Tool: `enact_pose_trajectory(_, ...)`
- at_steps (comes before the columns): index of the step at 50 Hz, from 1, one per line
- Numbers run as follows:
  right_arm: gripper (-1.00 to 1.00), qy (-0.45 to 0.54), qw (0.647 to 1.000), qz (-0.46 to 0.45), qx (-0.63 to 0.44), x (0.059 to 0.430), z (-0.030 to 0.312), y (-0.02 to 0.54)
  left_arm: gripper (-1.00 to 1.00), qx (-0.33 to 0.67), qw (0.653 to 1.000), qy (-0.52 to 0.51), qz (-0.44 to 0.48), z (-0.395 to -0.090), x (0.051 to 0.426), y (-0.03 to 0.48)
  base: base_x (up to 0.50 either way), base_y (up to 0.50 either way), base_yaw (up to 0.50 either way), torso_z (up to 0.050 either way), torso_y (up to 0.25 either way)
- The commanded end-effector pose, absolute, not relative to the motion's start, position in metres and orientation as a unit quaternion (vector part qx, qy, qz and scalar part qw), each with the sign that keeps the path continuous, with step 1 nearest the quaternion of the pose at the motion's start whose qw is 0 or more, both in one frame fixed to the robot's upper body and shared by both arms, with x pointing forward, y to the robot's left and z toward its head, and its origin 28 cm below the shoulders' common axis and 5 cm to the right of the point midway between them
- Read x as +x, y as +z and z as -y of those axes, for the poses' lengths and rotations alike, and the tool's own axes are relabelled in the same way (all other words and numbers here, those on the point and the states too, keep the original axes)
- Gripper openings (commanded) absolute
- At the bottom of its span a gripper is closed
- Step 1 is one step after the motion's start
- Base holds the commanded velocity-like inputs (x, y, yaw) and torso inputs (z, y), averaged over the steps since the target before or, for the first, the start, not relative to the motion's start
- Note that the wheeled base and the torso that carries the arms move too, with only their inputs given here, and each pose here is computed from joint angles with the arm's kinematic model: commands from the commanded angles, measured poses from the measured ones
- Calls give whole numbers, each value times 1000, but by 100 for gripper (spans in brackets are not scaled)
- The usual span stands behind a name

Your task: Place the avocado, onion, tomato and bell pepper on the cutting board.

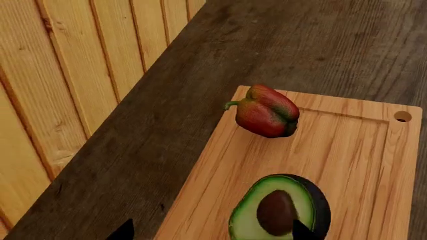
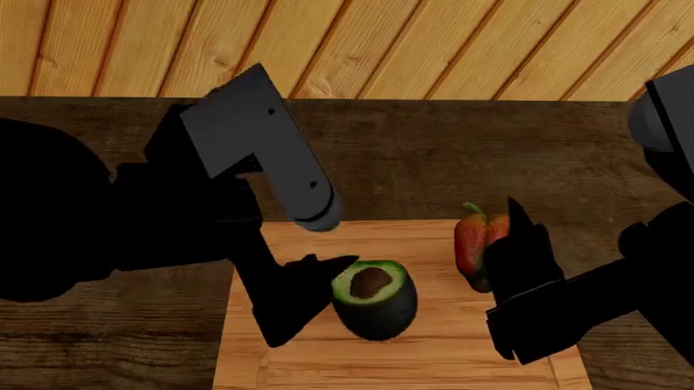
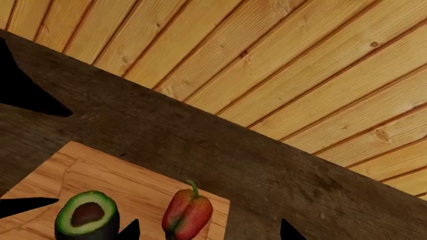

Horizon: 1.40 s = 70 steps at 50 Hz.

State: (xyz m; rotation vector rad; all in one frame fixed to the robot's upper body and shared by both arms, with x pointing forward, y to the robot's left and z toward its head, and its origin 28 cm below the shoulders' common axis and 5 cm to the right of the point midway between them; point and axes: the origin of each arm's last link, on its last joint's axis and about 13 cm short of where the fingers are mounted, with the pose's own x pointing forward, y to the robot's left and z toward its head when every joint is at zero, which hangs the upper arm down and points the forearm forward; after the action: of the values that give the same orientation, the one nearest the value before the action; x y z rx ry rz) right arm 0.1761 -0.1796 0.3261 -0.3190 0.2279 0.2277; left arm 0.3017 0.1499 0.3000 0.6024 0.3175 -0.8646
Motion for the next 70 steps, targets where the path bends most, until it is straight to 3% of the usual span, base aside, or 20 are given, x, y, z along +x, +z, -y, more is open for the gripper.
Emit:
enact_pose_trajectory(1, 100, 118, 974, -110, -159, 177, 177, 331, 100, 254, 872, -396, -134, -164, 303, 315, 0, 0, 0, 0, 0)
enact_pose_trajectory(14, 100, 132, 971, -113, -162, 172, 175, 341, 100, 140, 913, -371, -97, -190, 289, 338, 0, 0, 0, 0, 0)
enact_pose_trajectory(29, 100, 150, 968, -113, -165, 166, 169, 344, 100, 46, 970, -234, -42, -226, 277, 330, 0, 0, 0, 0, 0)
enact_pose_trajectory(51, 100, 223, 951, -122, -174, 162, 148, 346, 100, -11, 986, -161, 30, -264, 255, 355, 0, 0, 0, 0, 0)
enact_pose_trajectory(70, 100, 211, 923, -237, -216, 119, 144, 367, 100, -15, 986, -162, 45, -267, 251, 360, 0, 0, 0, 0, 0)
